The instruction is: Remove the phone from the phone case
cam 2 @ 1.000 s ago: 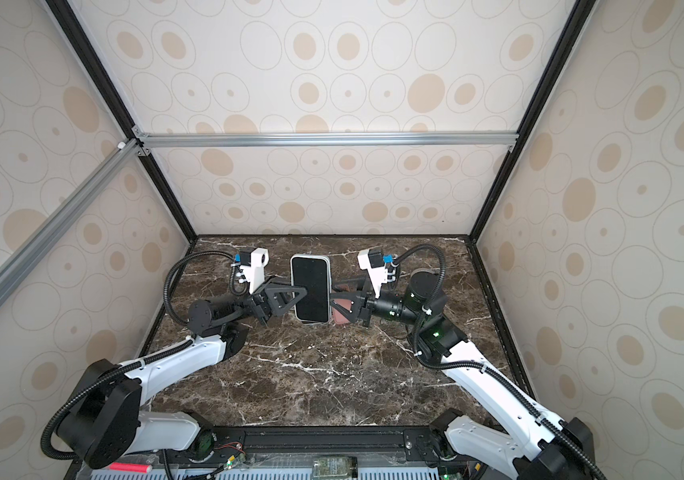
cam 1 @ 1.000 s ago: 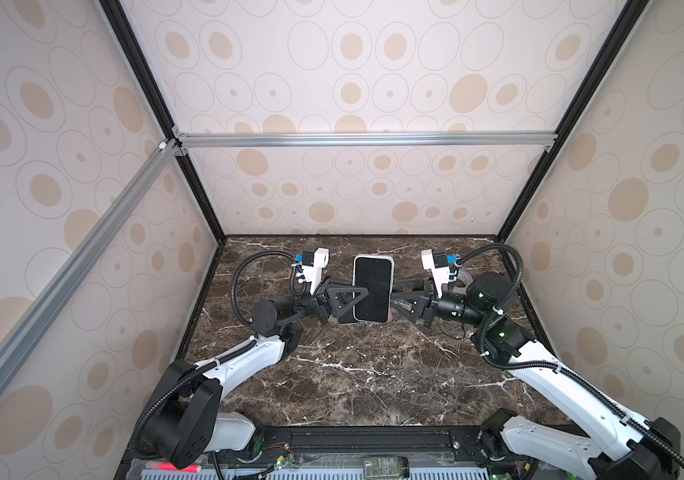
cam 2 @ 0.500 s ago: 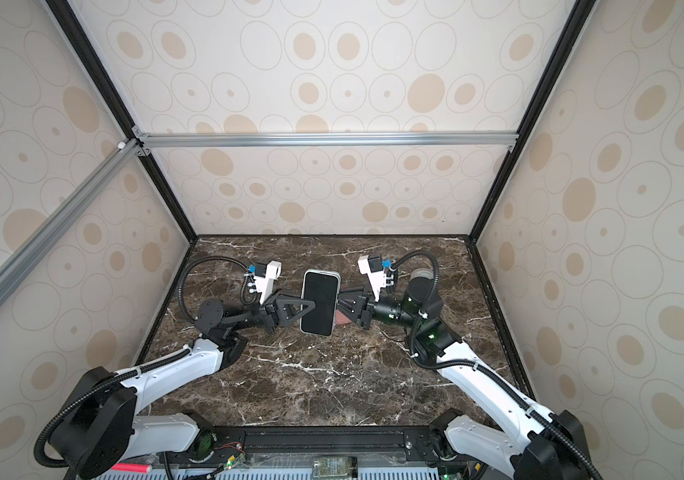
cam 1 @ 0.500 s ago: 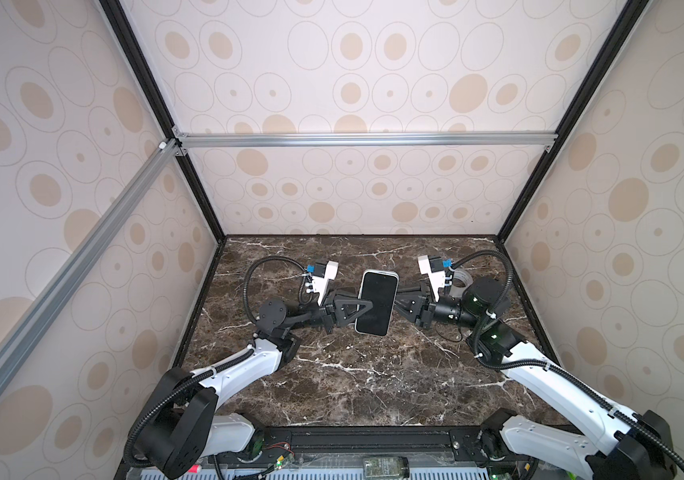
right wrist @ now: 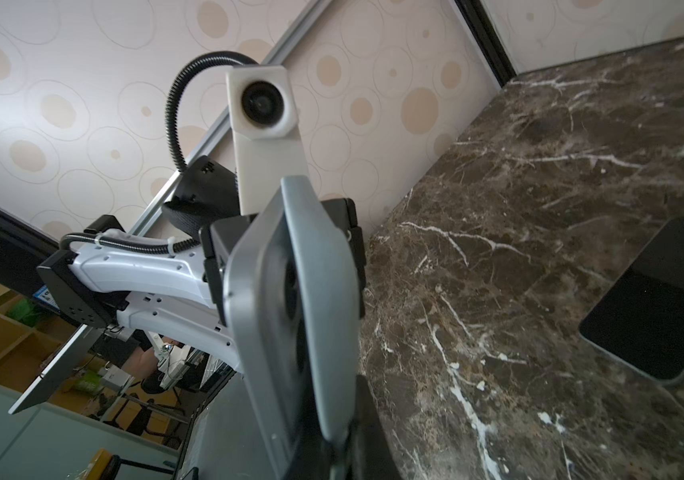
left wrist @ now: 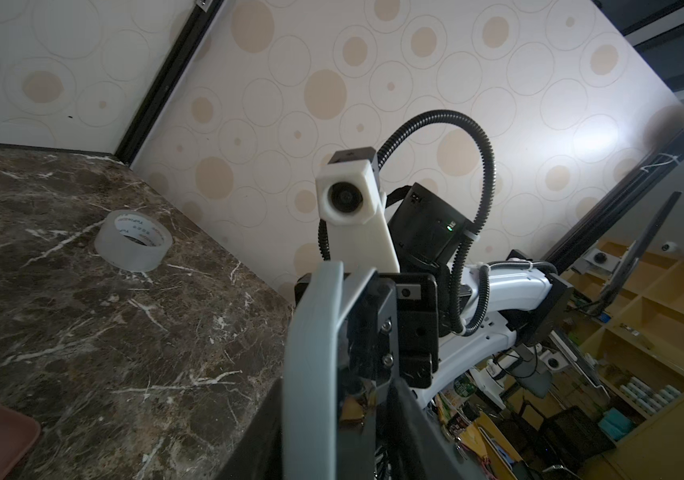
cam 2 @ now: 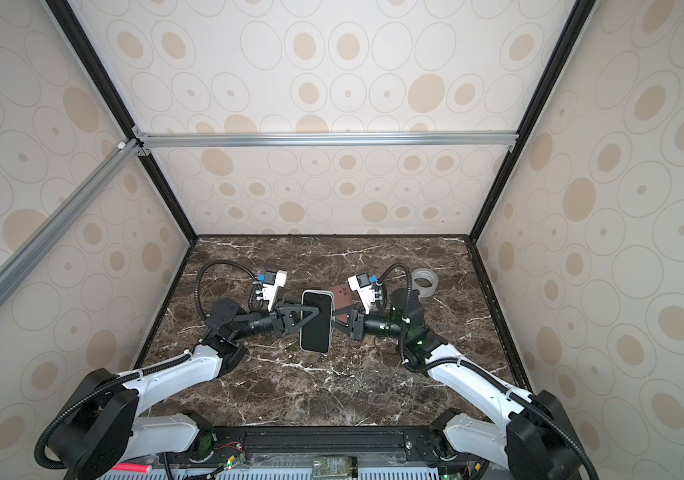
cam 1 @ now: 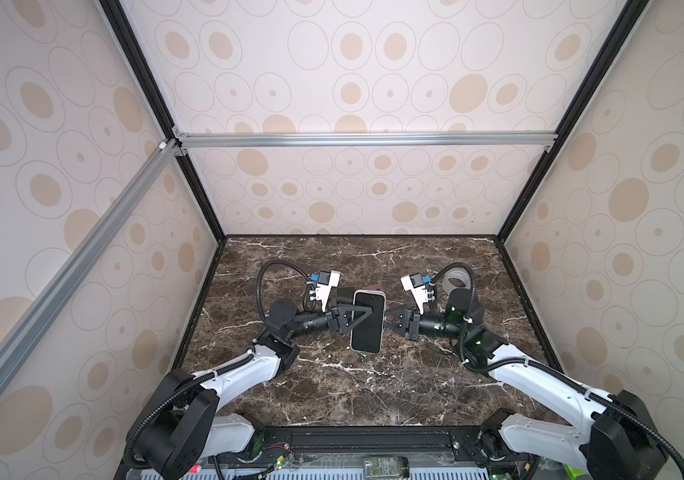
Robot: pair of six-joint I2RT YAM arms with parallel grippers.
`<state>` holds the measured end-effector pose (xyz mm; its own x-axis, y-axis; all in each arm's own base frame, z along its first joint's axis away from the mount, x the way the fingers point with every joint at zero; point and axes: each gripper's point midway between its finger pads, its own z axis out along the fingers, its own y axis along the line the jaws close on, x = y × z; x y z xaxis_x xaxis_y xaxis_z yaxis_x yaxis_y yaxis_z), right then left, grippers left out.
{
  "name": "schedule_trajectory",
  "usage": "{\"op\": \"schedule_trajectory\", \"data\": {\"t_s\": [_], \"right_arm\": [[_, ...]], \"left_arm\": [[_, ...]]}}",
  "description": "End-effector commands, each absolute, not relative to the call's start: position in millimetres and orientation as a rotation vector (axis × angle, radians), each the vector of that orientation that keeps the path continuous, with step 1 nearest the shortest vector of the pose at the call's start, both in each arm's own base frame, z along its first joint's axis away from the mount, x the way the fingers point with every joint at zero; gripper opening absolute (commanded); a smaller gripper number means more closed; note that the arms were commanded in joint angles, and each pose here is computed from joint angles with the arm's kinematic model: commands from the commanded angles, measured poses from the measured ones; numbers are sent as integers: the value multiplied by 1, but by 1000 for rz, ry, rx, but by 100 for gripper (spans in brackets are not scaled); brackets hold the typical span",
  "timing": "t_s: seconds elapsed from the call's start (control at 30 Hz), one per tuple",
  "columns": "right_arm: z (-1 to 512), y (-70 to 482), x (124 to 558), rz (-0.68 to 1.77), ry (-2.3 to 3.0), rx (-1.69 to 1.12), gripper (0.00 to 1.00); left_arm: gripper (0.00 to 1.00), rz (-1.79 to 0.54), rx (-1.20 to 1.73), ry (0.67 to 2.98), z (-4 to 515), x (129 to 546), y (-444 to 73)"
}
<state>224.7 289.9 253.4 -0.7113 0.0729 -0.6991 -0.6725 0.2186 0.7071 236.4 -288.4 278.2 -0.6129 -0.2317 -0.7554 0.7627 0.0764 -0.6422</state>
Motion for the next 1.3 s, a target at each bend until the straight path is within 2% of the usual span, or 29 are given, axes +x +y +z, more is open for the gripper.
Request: {"op": "schedule_trajectory", "data": {"t_s": [0.0, 0.2, 0.4, 0.77, 0.9, 1.1, 1.27], "right_arm": [[250, 290, 229, 1567, 1892, -494, 0], [208, 292, 235, 1578, 2011, -383, 0], [161, 291, 241, 1545, 2131, -284, 0], [99, 296, 251, 1535, 2253, -150, 0], [83, 287, 256, 1473, 2294, -39, 0], [68, 273, 260, 1320, 2390, 90, 0], [68, 274, 261, 1286, 2419, 127, 0]], "left_arm": [[42, -1566, 524, 1623, 264, 241, -285], [47, -1495, 432, 1766, 220, 250, -279], [66, -1410, 362, 1931, 170, 260, -276], [77, -1282, 291, 2126, 102, 267, -273], [91, -1140, 274, 2202, 88, 273, -269], [88, -846, 377, 2300, 85, 274, -276], [84, -725, 442, 2366, 77, 267, -292]]}}
